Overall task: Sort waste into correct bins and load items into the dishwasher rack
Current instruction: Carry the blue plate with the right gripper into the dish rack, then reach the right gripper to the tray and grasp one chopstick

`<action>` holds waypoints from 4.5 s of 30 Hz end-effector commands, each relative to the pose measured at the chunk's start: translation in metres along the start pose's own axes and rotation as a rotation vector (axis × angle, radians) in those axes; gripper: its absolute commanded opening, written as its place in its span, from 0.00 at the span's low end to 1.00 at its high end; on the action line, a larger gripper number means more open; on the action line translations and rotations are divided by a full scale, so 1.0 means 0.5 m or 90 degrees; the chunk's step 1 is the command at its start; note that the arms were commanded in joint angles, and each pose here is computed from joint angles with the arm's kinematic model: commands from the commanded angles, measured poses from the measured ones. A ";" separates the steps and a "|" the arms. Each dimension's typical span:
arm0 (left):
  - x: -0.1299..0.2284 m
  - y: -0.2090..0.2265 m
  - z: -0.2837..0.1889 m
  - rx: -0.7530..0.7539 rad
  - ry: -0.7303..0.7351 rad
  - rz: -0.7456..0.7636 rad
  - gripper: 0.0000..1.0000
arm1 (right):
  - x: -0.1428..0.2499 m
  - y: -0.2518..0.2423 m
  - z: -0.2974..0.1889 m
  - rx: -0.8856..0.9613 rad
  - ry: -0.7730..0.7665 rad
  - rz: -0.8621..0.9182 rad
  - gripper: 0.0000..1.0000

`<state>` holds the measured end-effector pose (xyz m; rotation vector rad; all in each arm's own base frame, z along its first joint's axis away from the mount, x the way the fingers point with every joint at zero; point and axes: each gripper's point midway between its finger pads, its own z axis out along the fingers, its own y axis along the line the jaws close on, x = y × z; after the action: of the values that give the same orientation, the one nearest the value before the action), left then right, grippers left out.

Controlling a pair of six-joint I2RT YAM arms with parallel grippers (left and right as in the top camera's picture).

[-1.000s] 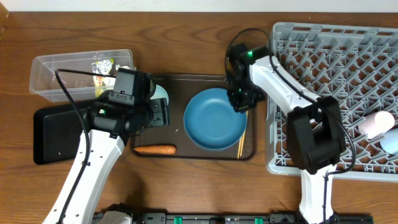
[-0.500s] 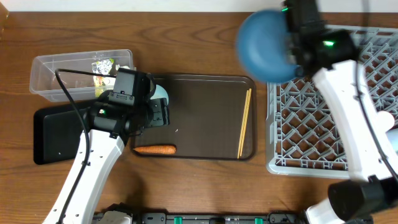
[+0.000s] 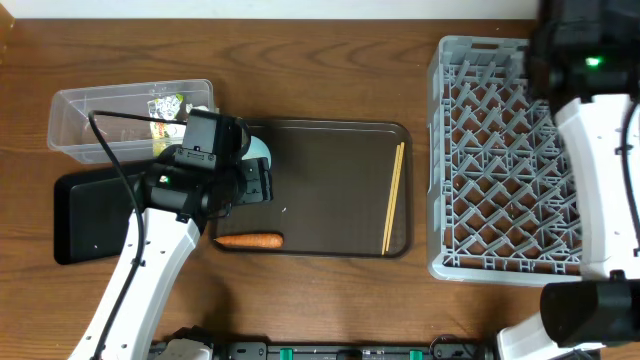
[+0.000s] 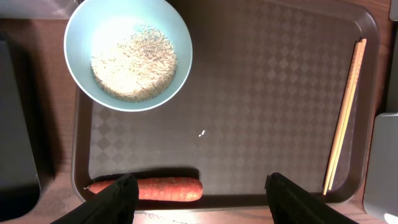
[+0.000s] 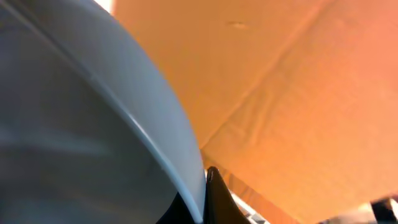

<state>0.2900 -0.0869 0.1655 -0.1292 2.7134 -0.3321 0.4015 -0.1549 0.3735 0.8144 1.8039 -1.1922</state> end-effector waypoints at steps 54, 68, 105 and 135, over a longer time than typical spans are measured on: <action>-0.001 0.008 0.002 -0.011 0.002 0.005 0.68 | 0.373 0.189 0.199 -0.145 0.355 -0.266 0.99; 0.003 0.009 0.002 -0.013 0.007 0.004 0.68 | 0.232 0.107 0.148 -0.169 0.271 -0.153 0.99; 0.032 0.137 -0.023 -0.149 0.040 -0.074 0.68 | 0.342 0.308 -0.510 -0.849 0.385 -0.337 0.86; 0.046 0.233 -0.049 -0.194 0.049 -0.216 0.69 | 0.717 0.406 -0.577 -0.543 0.620 -0.437 0.87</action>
<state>0.2550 0.0240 0.1470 -0.6644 2.8100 -0.0341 0.3346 0.2135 0.0512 0.1517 3.1978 -0.1397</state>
